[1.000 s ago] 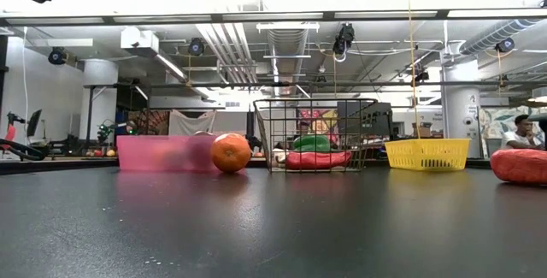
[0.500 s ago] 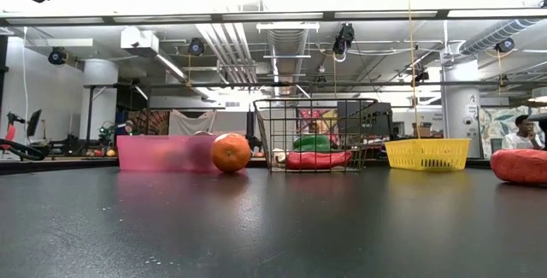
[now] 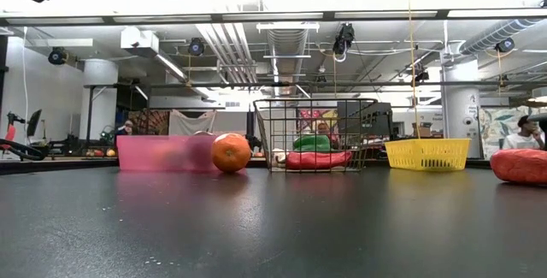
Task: Sort produce into baskets
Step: Put the red tomato into the red bin
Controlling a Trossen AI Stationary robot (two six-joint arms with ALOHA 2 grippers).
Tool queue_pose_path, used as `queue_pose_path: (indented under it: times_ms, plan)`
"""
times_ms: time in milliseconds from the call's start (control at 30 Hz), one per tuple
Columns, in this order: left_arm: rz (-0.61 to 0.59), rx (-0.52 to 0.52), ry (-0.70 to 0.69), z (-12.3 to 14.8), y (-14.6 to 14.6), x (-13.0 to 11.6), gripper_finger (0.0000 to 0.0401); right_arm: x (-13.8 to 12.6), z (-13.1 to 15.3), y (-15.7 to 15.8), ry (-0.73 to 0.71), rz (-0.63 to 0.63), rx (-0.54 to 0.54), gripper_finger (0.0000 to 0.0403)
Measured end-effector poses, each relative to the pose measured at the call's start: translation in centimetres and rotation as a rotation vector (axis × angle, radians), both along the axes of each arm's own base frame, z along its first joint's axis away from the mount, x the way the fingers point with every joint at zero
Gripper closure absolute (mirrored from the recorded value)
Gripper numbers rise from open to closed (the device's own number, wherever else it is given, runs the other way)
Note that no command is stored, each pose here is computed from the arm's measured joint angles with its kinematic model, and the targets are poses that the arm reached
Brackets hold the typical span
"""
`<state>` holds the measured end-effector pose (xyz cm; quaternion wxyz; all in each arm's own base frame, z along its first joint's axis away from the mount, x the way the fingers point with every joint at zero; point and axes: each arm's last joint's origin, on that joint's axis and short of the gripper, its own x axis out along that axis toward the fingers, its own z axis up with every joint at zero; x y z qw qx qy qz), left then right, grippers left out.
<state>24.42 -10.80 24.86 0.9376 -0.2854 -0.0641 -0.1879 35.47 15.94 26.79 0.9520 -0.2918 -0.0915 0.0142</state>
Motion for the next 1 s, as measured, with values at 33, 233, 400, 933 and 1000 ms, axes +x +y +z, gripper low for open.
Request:
queue_pose_path:
  times_ms: [33, 233, 400, 933, 1000]
  plan:
    - [0.008, 0.013, -0.004, 0.0, 0.0, 0.0, 0.0099, -0.1, 0.1, -0.1, 0.009, 0.002, 0.01, 0.0112]
    - [0.034, 0.105, -0.031, 0.0, 0.1, 0.0, 0.0078, -1.0, 1.5, -0.5, 0.072, 0.013, 0.087, 0.0112]
    - [0.054, 0.169, -0.048, 0.0, 0.3, 0.1, 0.0077, -2.6, 3.2, -1.3, 0.153, 0.024, 0.202, 0.0113]
    - [0.31, 0.681, 0.013, -0.7, 0.1, 2.0, 0.0077, -5.6, 2.3, -3.3, 0.548, -0.103, 0.465, 0.0113]
    - [0.31, 0.701, 0.021, -1.0, -0.2, 2.8, 0.0077, -5.5, 1.9, -3.3, 0.55, -0.132, 0.457, 0.0113]
